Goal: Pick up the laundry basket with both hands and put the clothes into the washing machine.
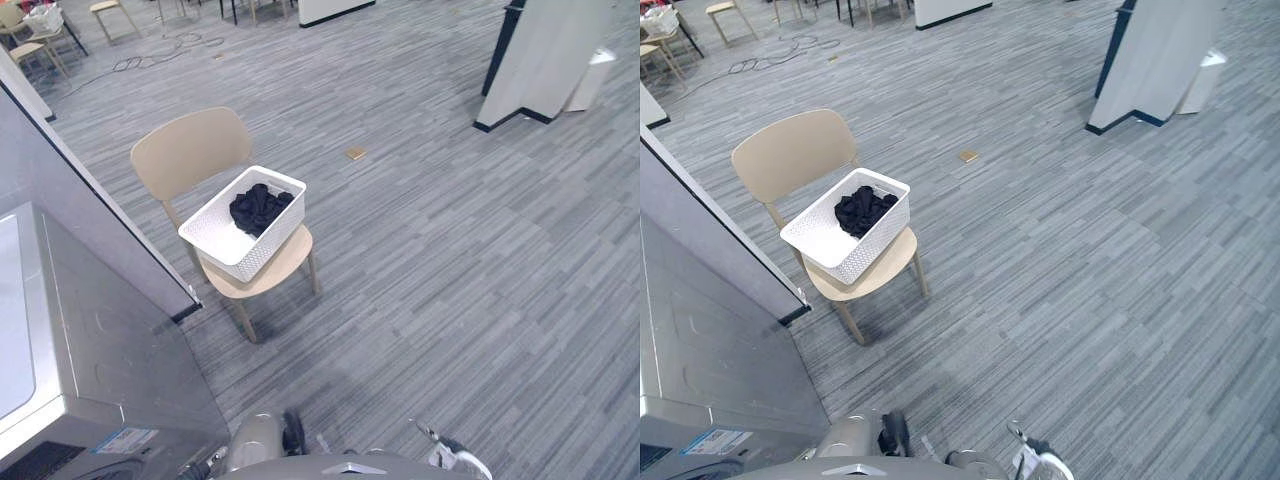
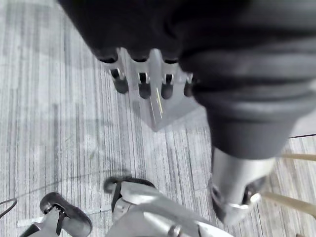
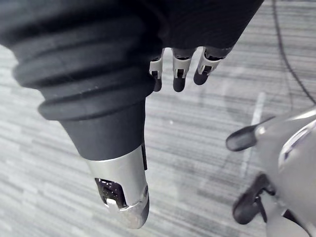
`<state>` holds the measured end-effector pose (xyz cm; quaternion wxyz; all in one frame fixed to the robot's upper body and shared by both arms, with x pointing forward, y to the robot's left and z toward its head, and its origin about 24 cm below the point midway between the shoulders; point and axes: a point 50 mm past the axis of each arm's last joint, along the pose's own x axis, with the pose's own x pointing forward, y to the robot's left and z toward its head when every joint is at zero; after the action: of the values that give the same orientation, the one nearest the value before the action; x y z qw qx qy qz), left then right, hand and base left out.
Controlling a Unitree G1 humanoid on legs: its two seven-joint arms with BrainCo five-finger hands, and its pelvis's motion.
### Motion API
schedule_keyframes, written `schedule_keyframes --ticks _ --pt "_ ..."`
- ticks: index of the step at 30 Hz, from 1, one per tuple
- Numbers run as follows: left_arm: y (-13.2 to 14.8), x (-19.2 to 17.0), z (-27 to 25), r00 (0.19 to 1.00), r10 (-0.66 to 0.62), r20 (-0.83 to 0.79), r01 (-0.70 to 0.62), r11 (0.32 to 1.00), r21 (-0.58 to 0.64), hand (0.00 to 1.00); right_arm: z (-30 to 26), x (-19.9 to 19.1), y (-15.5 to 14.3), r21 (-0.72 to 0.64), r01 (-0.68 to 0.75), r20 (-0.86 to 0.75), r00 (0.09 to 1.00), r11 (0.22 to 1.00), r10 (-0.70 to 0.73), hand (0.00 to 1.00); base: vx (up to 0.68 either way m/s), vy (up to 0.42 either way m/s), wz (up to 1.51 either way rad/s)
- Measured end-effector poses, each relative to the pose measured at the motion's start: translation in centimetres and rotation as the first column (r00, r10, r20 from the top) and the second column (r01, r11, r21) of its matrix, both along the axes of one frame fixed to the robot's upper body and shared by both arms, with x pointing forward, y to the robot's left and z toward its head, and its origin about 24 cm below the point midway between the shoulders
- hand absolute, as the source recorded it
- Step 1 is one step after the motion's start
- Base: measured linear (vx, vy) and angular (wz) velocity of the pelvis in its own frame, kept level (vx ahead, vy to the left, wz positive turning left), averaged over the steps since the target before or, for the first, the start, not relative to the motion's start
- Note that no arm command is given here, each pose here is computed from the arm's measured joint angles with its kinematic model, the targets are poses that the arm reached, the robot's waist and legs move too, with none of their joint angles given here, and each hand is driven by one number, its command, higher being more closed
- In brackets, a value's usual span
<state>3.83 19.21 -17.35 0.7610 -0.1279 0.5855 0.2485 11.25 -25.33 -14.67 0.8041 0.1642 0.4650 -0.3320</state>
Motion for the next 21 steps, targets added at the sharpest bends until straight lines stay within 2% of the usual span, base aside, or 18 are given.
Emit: schedule_keyframes --ticks 4,6,9,11,13,15,17,21 --pt "0.5 -1.3 -0.1 0.996 0.089 -0.03 -0.089 0.996 0.005 0.0 0.3 1.4 0.9 0.001 -0.051 0.04 0.998 0.999 0.051 0.0 0.42 0.07 -0.32" --pt "0.9 -0.9 0.0 0.997 0.071 -0.029 -0.071 0.997 0.01 0.0 0.3 1.5 1.3 0.018 -0.061 0.056 0.997 0.998 0.06 0.0 0.46 0.061 -0.09" --pt "1.9 1.5 0.5 0.998 0.048 0.041 -0.05 0.998 0.042 0.0 -1.0 -1.8 2.9 0.073 -0.038 -0.017 0.999 0.997 0.039 0.0 0.5 -0.008 0.64" --pt "2.0 3.8 0.9 0.995 0.009 0.103 -0.014 0.998 0.055 0.0 -1.3 -4.0 2.2 0.067 0.034 -0.054 0.998 0.997 -0.03 0.0 0.43 -0.121 1.29" --pt "1.4 6.7 1.5 0.985 -0.02 0.172 0.012 0.999 0.047 0.0 -1.4 -6.3 1.4 0.053 0.114 -0.097 0.989 0.992 -0.109 0.0 0.36 -0.172 1.32" --pt "-0.1 9.8 2.3 0.962 -0.068 0.263 0.06 0.997 0.039 0.0 -1.8 -9.3 1.8 0.064 0.184 -0.163 0.972 0.981 -0.171 0.0 0.31 -0.263 1.36" --pt "-0.9 10.5 2.5 0.956 -0.088 0.281 0.083 0.996 0.03 0.0 -2.1 -10.6 2.7 0.092 0.204 -0.204 0.962 0.975 -0.182 0.0 0.25 -0.378 1.06" --pt "-0.6 8.5 1.9 0.969 -0.067 0.238 0.063 0.998 0.028 0.0 -2.7 -13.0 5.3 0.164 0.223 -0.293 0.941 0.961 -0.168 0.0 0.29 -0.599 0.81"
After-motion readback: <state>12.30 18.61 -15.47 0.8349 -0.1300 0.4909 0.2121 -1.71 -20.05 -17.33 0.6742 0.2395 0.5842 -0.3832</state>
